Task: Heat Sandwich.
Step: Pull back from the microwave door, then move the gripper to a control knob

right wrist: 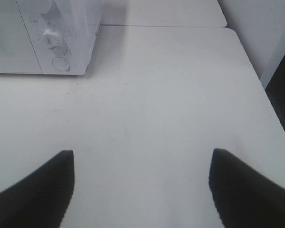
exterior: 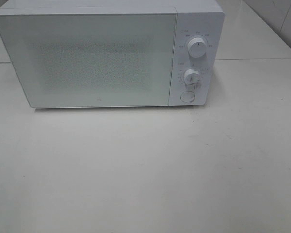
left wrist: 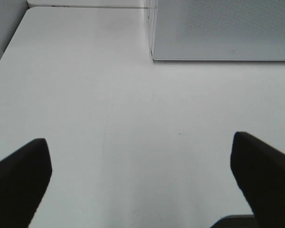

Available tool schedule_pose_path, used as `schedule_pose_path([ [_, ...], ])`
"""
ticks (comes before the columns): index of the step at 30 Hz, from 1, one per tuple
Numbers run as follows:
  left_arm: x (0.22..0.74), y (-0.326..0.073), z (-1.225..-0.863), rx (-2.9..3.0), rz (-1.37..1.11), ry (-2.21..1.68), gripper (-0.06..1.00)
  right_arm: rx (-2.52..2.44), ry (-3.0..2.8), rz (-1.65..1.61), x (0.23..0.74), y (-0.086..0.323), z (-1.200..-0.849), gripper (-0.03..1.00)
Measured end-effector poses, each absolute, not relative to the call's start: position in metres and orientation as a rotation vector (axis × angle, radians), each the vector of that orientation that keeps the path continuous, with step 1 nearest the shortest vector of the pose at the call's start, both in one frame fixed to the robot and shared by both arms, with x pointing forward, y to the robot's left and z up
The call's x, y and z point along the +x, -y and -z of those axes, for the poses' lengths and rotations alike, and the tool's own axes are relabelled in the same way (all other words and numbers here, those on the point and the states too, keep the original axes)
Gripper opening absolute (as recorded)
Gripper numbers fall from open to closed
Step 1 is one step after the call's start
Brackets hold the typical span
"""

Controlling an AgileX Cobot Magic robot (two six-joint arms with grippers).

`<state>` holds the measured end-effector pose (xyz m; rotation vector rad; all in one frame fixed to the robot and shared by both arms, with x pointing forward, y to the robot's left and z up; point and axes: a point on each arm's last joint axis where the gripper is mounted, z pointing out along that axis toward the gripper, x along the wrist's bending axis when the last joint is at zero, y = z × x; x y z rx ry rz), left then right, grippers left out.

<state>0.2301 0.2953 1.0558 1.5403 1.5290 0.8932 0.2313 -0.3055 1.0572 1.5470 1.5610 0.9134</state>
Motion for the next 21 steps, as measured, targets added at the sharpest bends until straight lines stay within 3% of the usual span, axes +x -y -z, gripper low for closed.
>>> schedule_pose_path([
  [21,0.230,-0.295,-1.056,1.540,-0.893,-1.529,0.97,1.500,-1.563,-0.940,0.303,0.299,-1.081,0.76],
])
